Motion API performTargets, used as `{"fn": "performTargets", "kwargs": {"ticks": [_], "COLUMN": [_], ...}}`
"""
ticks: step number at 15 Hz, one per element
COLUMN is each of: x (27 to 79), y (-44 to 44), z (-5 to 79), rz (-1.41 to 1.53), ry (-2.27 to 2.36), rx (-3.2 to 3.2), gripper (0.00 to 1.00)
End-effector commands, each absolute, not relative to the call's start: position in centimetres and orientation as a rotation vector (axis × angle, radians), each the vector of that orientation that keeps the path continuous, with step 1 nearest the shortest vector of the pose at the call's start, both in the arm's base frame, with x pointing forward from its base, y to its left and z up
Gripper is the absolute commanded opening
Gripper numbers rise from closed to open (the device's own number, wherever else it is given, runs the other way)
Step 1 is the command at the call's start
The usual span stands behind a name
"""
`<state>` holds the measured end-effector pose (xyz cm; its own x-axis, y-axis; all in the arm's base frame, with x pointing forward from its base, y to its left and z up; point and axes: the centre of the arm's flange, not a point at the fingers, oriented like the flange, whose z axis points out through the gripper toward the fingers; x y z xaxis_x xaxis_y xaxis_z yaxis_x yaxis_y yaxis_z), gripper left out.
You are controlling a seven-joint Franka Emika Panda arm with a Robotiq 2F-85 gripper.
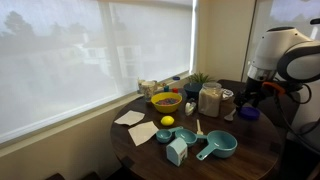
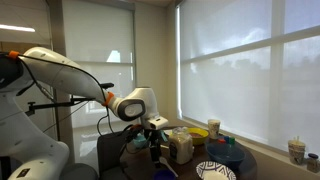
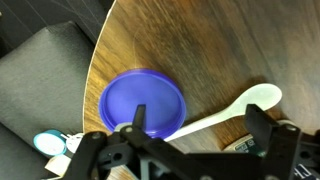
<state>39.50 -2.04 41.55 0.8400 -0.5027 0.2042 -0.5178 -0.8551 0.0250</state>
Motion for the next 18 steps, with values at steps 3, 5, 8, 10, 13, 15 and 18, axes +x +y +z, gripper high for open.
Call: {"fn": "performTargets", "kwargs": {"ticks": [3, 5, 8, 10, 13, 15, 18], "x": [42.5, 43.0, 43.6, 43.9, 44.3, 44.7, 45.0], "y": [-1.5, -1.8, -2.0, -2.0, -1.9, -1.8, -1.5], "z": [40.4, 40.1, 39.8, 39.7, 39.6, 39.6, 39.5], "rz": [0.272, 0.252, 0.207, 0.191, 0.164, 0.148, 0.13], "ry": [-1.255, -1.397, -1.528, -1.584, -1.643, -1.674, -1.71], "rx": [2.802, 2.748, 2.71, 2.696, 2.687, 2.683, 2.675], "gripper": [1.0, 1.0, 1.0, 1.0, 1.0, 1.0, 1.0]}}
